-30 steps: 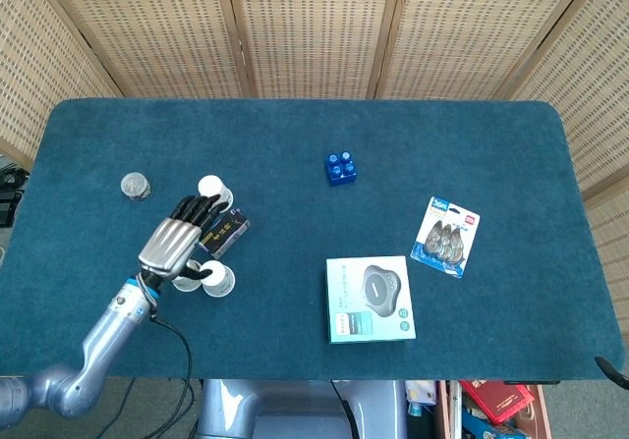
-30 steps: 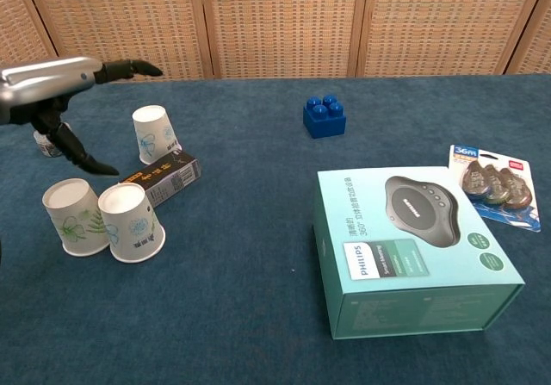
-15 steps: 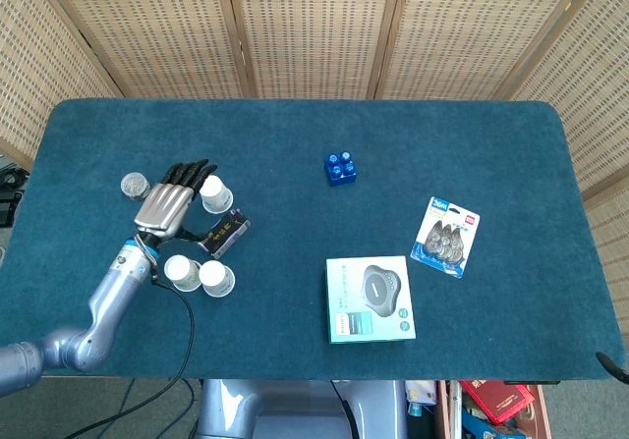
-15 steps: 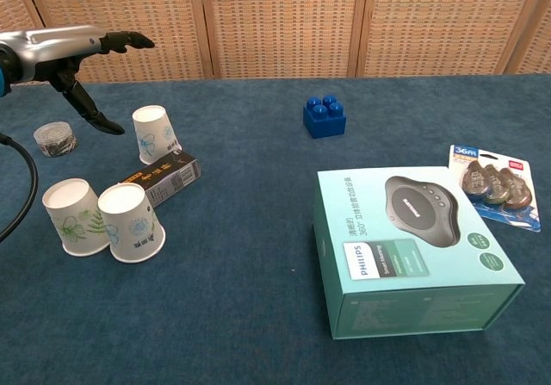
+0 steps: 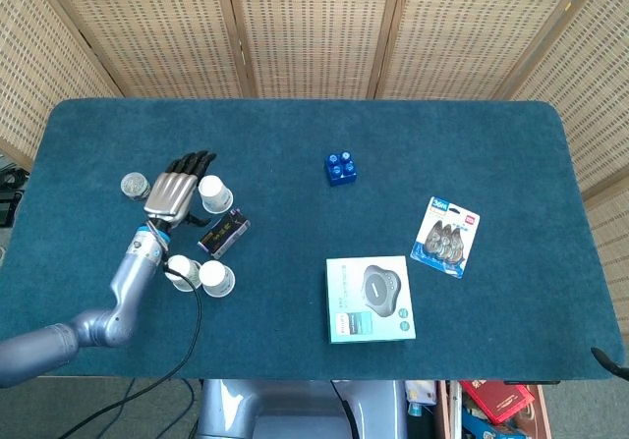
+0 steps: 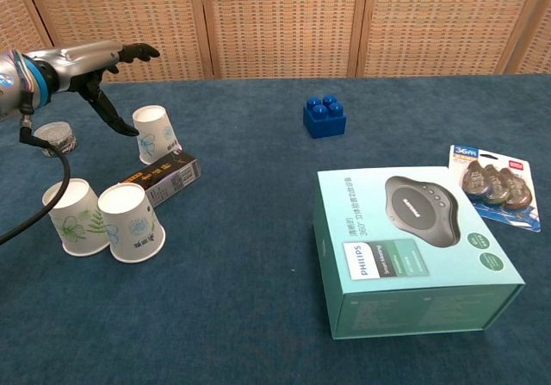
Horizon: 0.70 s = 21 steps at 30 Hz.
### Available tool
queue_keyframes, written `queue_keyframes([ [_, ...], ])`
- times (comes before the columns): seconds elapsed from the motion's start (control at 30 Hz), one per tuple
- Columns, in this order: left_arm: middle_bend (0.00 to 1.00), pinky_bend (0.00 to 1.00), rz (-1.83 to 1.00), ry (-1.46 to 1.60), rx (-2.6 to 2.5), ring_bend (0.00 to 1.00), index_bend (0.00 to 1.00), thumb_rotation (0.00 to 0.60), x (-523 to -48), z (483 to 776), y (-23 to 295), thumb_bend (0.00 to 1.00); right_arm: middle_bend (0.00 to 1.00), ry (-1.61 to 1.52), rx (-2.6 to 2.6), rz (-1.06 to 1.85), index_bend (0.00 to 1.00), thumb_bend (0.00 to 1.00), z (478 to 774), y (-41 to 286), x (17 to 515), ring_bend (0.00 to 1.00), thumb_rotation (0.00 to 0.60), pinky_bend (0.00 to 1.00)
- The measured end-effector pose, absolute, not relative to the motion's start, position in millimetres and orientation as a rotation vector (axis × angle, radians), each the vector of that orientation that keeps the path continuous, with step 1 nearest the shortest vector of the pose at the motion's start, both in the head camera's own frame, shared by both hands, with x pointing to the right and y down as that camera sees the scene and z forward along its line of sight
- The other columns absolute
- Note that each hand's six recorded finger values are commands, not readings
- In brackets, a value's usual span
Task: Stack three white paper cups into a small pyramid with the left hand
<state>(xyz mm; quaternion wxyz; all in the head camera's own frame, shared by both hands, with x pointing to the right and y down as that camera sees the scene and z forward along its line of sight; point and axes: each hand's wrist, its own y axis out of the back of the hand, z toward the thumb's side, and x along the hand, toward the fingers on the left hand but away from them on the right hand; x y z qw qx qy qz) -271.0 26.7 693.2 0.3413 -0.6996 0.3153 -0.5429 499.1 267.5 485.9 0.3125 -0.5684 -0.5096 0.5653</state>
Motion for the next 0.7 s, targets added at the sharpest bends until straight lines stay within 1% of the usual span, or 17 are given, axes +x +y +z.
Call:
queue_keyframes([
  [0.07, 0.15, 0.2, -1.437, 0.81, -1.805, 0.13, 0.12, 0.6, -271, 700, 23, 0.14, 0.0, -1.348, -1.495, 1.504, 0.0, 0.0, 488, 267, 501, 0.0, 0.6, 0.0],
  [0.17, 0.22, 0.25, -1.481, 0.806, -1.789, 0.19, 0.19, 0.6, -270, 712, 15, 0.14, 0.0, -1.353, -1.49, 1.512, 0.0, 0.0, 489, 266, 503, 0.0, 0.6, 0.0],
  [0.3, 0.26, 0.27, -1.504, 0.803, -1.772, 0.23, 0.26, 0.6, -263, 720, 6, 0.14, 0.0, -1.358, -1.487, 1.519, 0.0, 0.0, 490, 264, 505, 0.0, 0.6, 0.0],
  [0.57, 0.41, 0.35, -1.527, 0.797, -1.74, 0.36, 0.4, 0.6, -246, 733, -6, 0.14, 0.0, -1.363, -1.48, 1.529, 0.0, 0.0, 493, 262, 507, 0.0, 0.6, 0.0],
  [0.7, 0.44, 0.38, -1.542, 0.793, -1.727, 0.4, 0.45, 0.6, -244, 737, -6, 0.14, 0.0, -1.37, -1.476, 1.531, 0.0, 0.0, 493, 261, 509, 0.0, 0.6, 0.0],
])
